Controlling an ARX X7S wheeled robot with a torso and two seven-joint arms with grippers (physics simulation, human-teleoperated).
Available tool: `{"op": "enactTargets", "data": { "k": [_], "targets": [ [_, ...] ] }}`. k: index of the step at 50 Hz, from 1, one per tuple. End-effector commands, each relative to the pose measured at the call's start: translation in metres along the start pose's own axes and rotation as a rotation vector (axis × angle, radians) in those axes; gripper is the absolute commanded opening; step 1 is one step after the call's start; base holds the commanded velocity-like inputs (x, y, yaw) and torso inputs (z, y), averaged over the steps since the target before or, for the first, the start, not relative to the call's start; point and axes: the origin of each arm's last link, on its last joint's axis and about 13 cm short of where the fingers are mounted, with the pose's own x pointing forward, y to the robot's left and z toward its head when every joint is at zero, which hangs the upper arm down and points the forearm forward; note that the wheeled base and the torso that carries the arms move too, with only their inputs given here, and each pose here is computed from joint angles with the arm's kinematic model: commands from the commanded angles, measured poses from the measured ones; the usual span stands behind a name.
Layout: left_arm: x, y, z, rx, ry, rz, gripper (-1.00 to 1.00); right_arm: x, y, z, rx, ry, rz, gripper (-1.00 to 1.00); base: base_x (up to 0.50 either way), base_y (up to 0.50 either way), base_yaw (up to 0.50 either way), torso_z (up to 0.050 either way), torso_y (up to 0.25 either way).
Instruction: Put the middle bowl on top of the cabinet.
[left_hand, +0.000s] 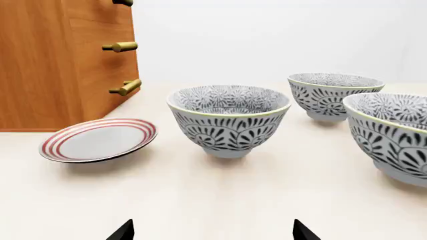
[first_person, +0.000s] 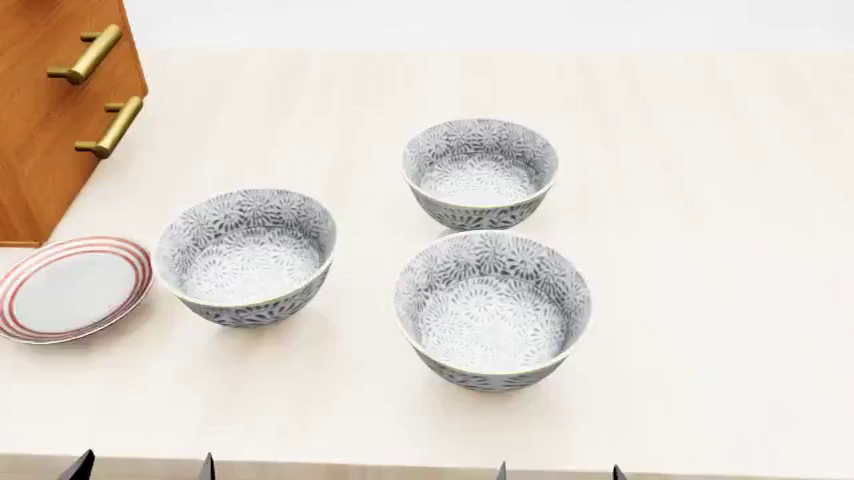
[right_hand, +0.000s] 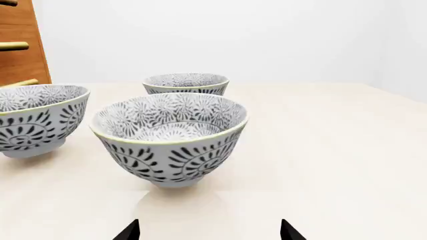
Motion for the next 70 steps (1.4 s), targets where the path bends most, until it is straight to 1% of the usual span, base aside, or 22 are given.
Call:
{"op": "enactTargets", "data": {
  "k": [1, 2, 10, 13, 16, 19, 24, 25, 27, 28, 29, 30, 32, 34, 36, 39, 41, 43, 44, 54, 60, 70],
  "targets": [
    [0.001, 0.000, 0.000, 0.000, 0.000, 0.000, 1.00, 0.001, 0.000, -0.002, 0.000, 0.000, 0.000, 1.00, 0.00, 0.00, 0.00, 0.000, 0.000],
    [-0.003, -0.001, -0.001, 0.045, -0.022, 0.004, 1.00, -0.002, 0.002, 0.001, -0.020, 0.003, 0.004, 1.00, 0.00, 0.00, 0.00, 0.000, 0.000],
    [-0.014, -0.005, -0.006, 0.035, -0.018, -0.011, 1.00, -0.013, 0.002, -0.001, -0.046, 0.027, 0.010, 1.00, 0.00, 0.00, 0.00, 0.000, 0.000],
    [-0.015, -0.004, -0.001, 0.032, -0.011, 0.012, 1.00, -0.017, 0.002, 0.002, -0.048, 0.024, 0.005, 1.00, 0.00, 0.00, 0.00, 0.000, 0.000],
    [-0.018, -0.003, 0.009, -0.023, -0.023, 0.010, 1.00, -0.019, 0.002, 0.006, -0.036, 0.020, 0.005, 1.00, 0.00, 0.00, 0.00, 0.000, 0.000],
    [-0.022, -0.003, 0.018, -0.017, -0.035, -0.007, 1.00, -0.022, 0.003, 0.014, -0.032, 0.001, 0.004, 1.00, 0.00, 0.00, 0.00, 0.000, 0.000],
    [-0.011, -0.003, 0.059, -0.040, -0.072, 0.001, 1.00, -0.030, -0.003, 0.035, -0.034, -0.094, -0.024, 1.00, 0.00, 0.00, 0.00, 0.000, 0.000],
    [-0.010, -0.003, 0.076, -0.029, -0.102, -0.008, 1.00, -0.035, -0.008, 0.041, -0.036, -0.118, -0.052, 1.00, 0.00, 0.00, 0.00, 0.000, 0.000],
    [-0.009, 0.000, 0.100, -0.087, -0.162, 0.022, 1.00, -0.043, -0.013, 0.049, -0.044, -0.155, -0.092, 1.00, 0.00, 0.00, 0.00, 0.000, 0.000],
    [-0.009, 0.000, 0.122, -0.118, -0.209, 0.031, 1.00, -0.052, -0.020, 0.059, -0.058, -0.194, -0.142, 1.00, 0.00, 0.00, 0.00, 0.000, 0.000],
    [-0.011, 0.000, 0.134, -0.112, -0.235, 0.048, 1.00, -0.058, -0.024, 0.064, -0.067, -0.207, -0.170, 1.00, 0.00, 0.00, 0.00, 0.000, 0.000],
    [-0.014, -0.001, 0.150, -0.086, -0.330, 0.081, 1.00, -0.071, -0.031, 0.075, -0.087, -0.254, -0.225, 1.00, 0.00, 0.00, 0.00, 0.000, 0.000],
    [-0.021, -0.002, 0.160, -0.052, -0.428, 0.132, 1.00, -0.085, -0.038, 0.086, -0.097, -0.300, -0.279, 1.00, 0.00, 0.00, 0.00, 0.000, 0.000],
    [-0.027, -0.002, 0.168, -0.098, -0.414, 0.122, 1.00, -0.108, -0.049, 0.099, -0.111, -0.353, -0.354, 1.00, 0.00, 0.00, 0.00, 0.000, 0.000],
    [-0.030, 0.001, 0.177, -0.112, -0.430, 0.168, 1.00, -0.129, -0.059, 0.106, -0.119, -0.384, -0.431, 1.00, 0.00, 0.00, 0.00, 0.000, 0.000],
    [-0.023, 0.004, 0.180, -0.170, -0.395, 0.214, 1.00, -0.155, -0.072, 0.115, -0.128, -0.429, -0.519, 1.00, 0.00, 0.00, 0.00, 0.000, 0.000],
    [-0.019, 0.005, 0.174, -0.134, -0.376, 0.258, 1.00, -0.170, -0.080, 0.118, -0.147, -0.436, -0.564, 1.00, 0.00, 0.00, 0.00, 0.000, 0.000],
    [-0.020, 0.005, 0.173, -0.151, -0.369, 0.267, 1.00, -0.176, -0.084, 0.117, -0.149, -0.447, -0.575, 1.00, 0.00, 0.13, 0.00, 0.000, 0.000],
    [-0.021, 0.004, 0.171, -0.153, -0.366, 0.271, 1.00, -0.177, -0.086, 0.116, -0.181, -0.428, -0.591, 1.00, 0.00, 0.50, 0.00, 0.000, 0.000],
    [-0.012, -0.002, 0.162, -0.124, -0.337, 0.248, 1.00, -0.175, -0.082, 0.121, -0.191, -0.455, -0.589, 1.00, 0.00, 0.33, 0.00, 0.000, 0.000],
    [-0.003, -0.002, 0.156, -0.108, -0.322, 0.247, 1.00, -0.174, -0.079, 0.123, -0.251, -0.445, -0.610, 1.00, 0.00, 0.21, 0.00, 0.000, 0.000],
    [-0.001, -0.003, 0.156, -0.118, -0.305, 0.242, 1.00, -0.174, -0.077, 0.125, -0.248, -0.458, -0.605, 1.00, 0.00, 0.50, 0.00, 0.000, 0.000]
  ]
}}
